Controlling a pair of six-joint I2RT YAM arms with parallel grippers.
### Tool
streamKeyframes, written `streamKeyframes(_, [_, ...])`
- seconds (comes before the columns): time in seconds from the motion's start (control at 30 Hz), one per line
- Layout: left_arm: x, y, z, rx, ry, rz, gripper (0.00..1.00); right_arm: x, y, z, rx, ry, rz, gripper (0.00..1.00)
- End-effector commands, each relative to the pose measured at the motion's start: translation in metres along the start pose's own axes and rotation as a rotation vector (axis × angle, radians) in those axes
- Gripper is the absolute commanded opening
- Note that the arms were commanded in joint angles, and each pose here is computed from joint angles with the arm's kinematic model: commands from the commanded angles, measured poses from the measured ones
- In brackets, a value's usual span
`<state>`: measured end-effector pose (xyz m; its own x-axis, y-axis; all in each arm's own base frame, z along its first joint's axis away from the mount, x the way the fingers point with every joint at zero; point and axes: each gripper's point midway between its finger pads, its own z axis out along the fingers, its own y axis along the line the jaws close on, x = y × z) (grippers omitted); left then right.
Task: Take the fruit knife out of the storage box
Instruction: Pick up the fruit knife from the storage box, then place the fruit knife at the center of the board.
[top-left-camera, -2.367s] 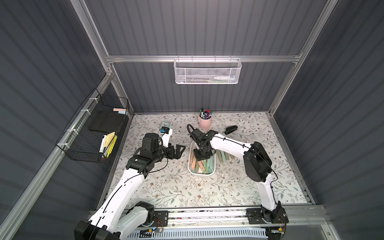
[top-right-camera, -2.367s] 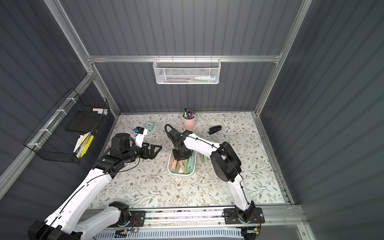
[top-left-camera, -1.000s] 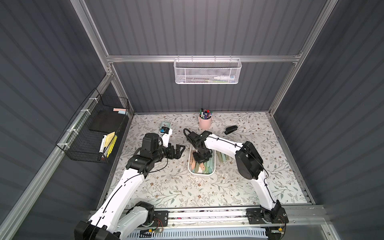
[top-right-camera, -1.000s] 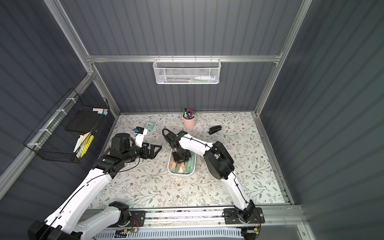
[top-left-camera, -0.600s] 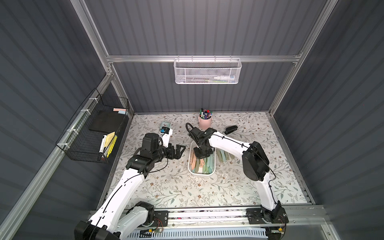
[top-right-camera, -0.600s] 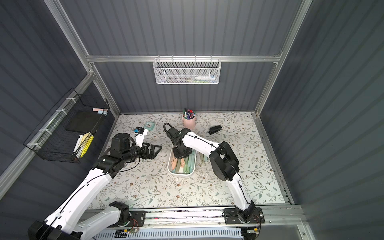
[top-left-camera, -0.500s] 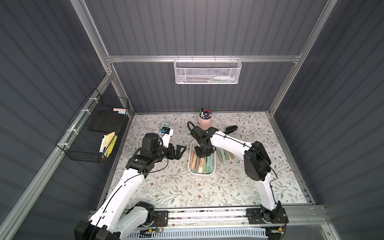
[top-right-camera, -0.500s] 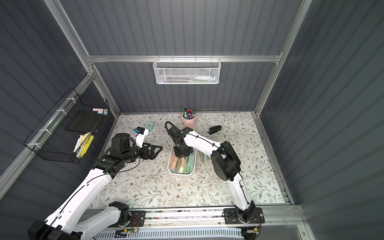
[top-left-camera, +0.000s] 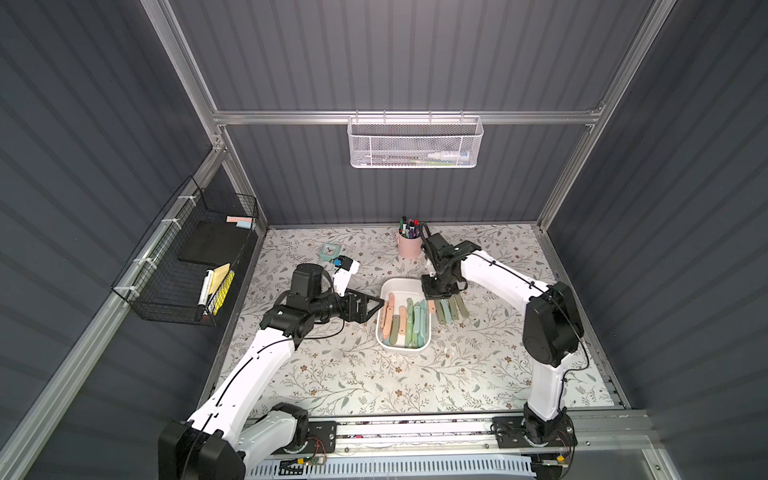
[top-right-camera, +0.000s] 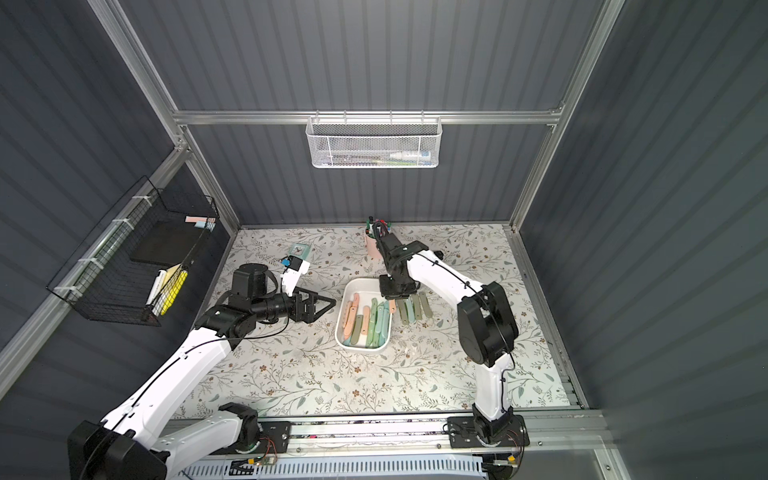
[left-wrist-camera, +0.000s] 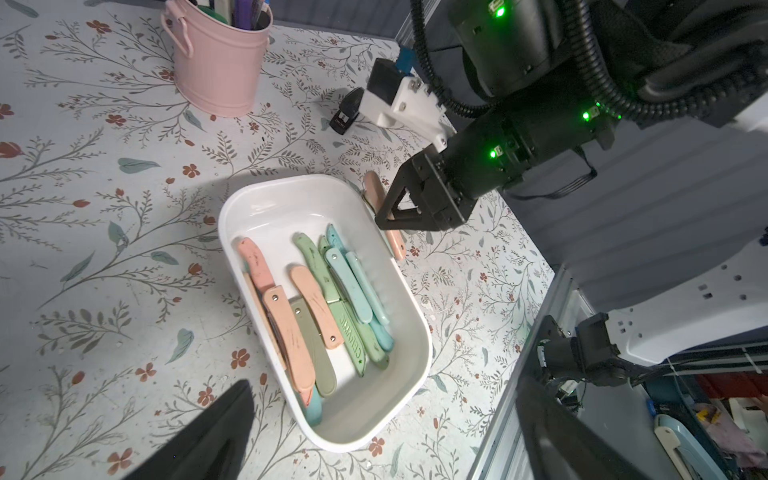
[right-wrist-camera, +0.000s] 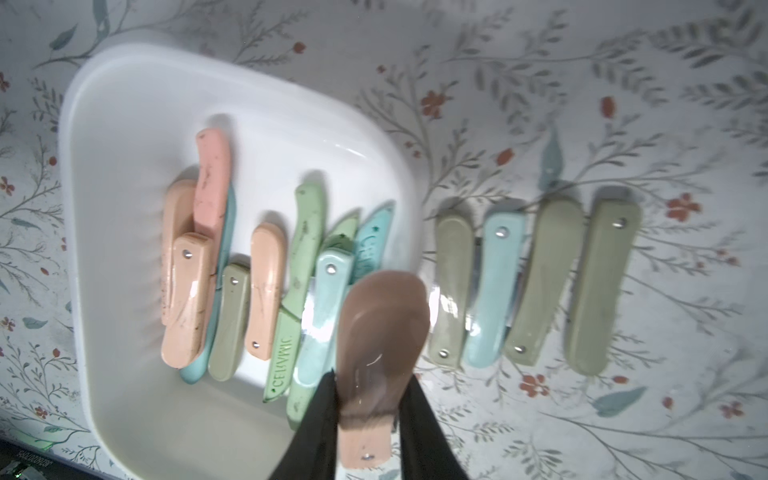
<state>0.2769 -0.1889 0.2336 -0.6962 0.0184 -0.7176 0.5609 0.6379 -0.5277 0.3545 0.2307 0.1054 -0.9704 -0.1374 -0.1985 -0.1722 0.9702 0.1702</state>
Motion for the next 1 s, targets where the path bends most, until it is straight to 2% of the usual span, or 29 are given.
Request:
streamKeyframes(0.0, [-0.004,-0.005,-0.002,0.027,-0.013,0.016,1.00,0.007,-0.034,-0.005,0.026,0.021,0.011,0.20])
streamKeyframes(0.27, [-0.002,0.000,-0.002,-0.001,-0.010,0.012,0.99,0.021,-0.108,0.013,0.157,0.102,0.051,0.20])
streamKeyframes(0.47, [-0.003,0.000,-0.002,-0.006,-0.010,0.013,0.99,0.020,-0.141,0.031,0.254,0.146,0.048,0.20])
streamKeyframes(0.73, [-0.002,0.002,-0.003,-0.017,-0.012,0.014,1.00,0.016,-0.141,0.057,0.219,0.184,0.061,0.20])
streamKeyframes(0.97, [-0.002,0.003,-0.003,-0.026,-0.011,0.013,1.00,0.019,-0.123,0.066,0.107,0.210,0.077,0.20])
